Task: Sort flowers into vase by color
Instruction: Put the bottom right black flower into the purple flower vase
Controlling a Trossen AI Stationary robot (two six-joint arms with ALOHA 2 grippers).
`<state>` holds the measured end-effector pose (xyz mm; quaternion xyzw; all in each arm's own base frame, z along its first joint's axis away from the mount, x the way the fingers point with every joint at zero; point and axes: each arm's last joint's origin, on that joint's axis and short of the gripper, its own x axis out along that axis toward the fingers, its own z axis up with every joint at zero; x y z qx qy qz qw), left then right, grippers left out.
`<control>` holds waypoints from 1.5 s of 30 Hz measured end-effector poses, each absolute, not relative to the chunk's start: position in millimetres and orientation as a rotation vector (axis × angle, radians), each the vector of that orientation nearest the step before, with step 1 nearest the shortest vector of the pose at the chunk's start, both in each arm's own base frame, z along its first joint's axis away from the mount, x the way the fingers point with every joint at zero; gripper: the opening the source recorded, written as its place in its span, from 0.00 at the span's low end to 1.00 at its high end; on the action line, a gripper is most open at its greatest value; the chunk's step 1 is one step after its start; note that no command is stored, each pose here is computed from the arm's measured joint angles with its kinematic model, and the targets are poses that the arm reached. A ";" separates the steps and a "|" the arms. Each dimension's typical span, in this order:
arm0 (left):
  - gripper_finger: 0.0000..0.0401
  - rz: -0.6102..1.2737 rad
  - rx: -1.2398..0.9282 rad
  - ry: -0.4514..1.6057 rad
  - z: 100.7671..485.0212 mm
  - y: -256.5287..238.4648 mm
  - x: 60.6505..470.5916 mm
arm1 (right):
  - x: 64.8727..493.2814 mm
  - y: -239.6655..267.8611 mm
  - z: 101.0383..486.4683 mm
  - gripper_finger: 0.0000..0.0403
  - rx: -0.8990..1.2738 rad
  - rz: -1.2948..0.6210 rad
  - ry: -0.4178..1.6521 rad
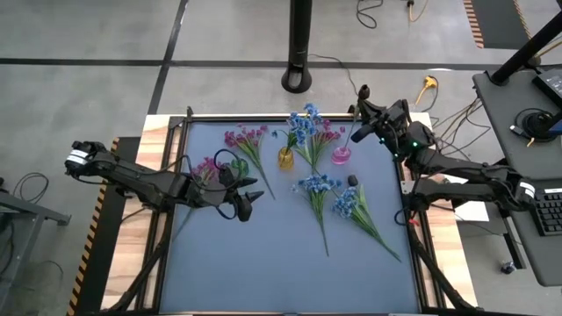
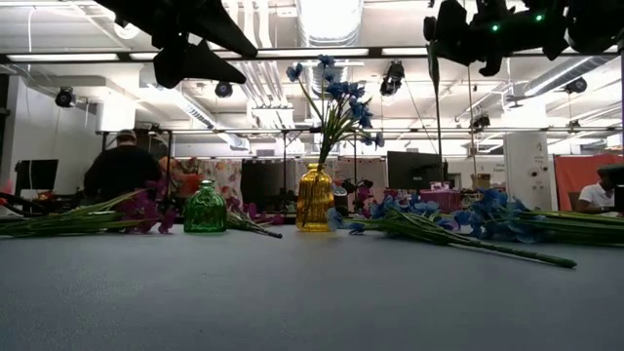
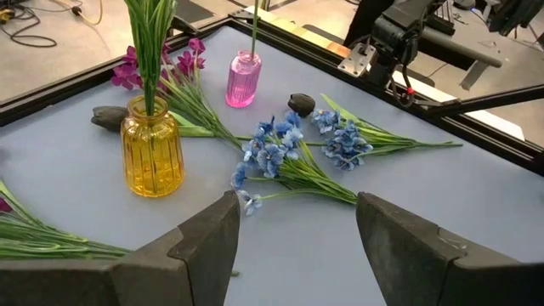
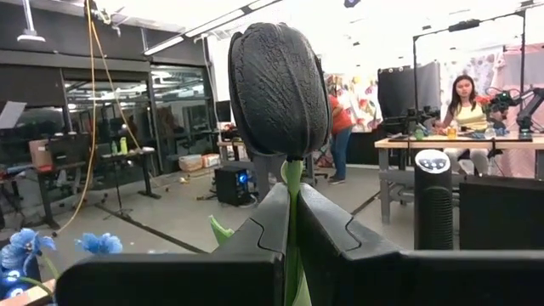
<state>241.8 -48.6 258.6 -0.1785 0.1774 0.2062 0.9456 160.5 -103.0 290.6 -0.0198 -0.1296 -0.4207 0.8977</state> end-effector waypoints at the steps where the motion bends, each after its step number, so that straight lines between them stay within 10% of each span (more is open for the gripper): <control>1: 0.55 0.420 -0.363 0.362 258.5 -48.6 241.7 | 161.5 -103.6 288.7 0.03 -0.041 -0.873 -0.258; 45: 0.55 0.417 -0.370 0.367 258.3 -48.6 241.4 | 171.3 -108.4 265.6 0.03 -0.033 -0.850 -0.046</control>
